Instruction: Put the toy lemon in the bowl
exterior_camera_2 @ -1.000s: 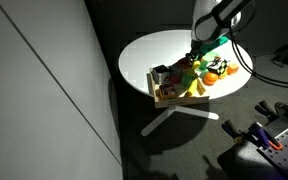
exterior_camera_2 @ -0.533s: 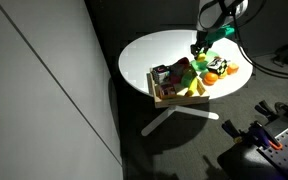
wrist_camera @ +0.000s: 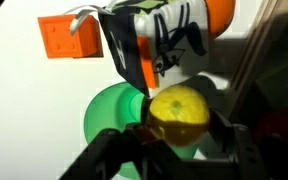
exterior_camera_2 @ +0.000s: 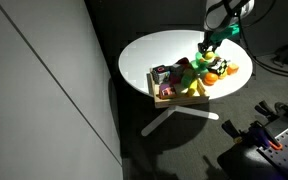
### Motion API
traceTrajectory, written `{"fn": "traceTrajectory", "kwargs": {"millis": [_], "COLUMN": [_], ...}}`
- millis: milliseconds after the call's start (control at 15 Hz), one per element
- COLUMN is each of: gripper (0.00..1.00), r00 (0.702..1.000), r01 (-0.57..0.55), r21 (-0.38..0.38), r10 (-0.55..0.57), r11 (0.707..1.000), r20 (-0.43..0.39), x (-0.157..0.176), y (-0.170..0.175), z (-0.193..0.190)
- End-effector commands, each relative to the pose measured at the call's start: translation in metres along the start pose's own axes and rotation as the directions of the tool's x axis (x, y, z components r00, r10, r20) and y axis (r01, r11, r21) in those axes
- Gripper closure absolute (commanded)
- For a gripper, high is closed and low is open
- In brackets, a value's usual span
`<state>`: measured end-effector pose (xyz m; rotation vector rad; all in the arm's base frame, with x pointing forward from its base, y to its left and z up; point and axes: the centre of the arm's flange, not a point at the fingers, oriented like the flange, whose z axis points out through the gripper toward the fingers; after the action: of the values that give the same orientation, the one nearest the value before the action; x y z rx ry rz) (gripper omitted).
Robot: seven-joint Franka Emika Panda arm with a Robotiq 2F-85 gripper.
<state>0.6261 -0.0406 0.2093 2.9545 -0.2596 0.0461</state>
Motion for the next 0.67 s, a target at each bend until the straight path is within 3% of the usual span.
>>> {"fn": "traceTrajectory", "kwargs": {"millis": [0, 200, 267, 333, 467, 600], "gripper": [0.66, 0.66, 0.25, 0.14, 0.01, 0.0], "r00": [0.998, 0.994, 0.992, 0.992, 0.991, 0.991], "r01": [-0.068, -0.114, -0.123, -0.128, -0.136, -0.136], "r21": [-0.049, -0.083, -0.09, -0.098, -0.1, -0.087], "r10": [0.068, 0.113, 0.122, 0.128, 0.136, 0.136], "r11": [0.996, 0.99, 0.988, 0.987, 0.986, 0.987], "r20": [-0.006, -0.009, -0.008, -0.007, -0.006, -0.003], "x": [0.011, 0.013, 0.013, 0.013, 0.012, 0.01], "y": [0.014, 0.025, 0.027, 0.028, 0.028, 0.028], "z": [0.007, 0.015, 0.017, 0.018, 0.018, 0.013]}}
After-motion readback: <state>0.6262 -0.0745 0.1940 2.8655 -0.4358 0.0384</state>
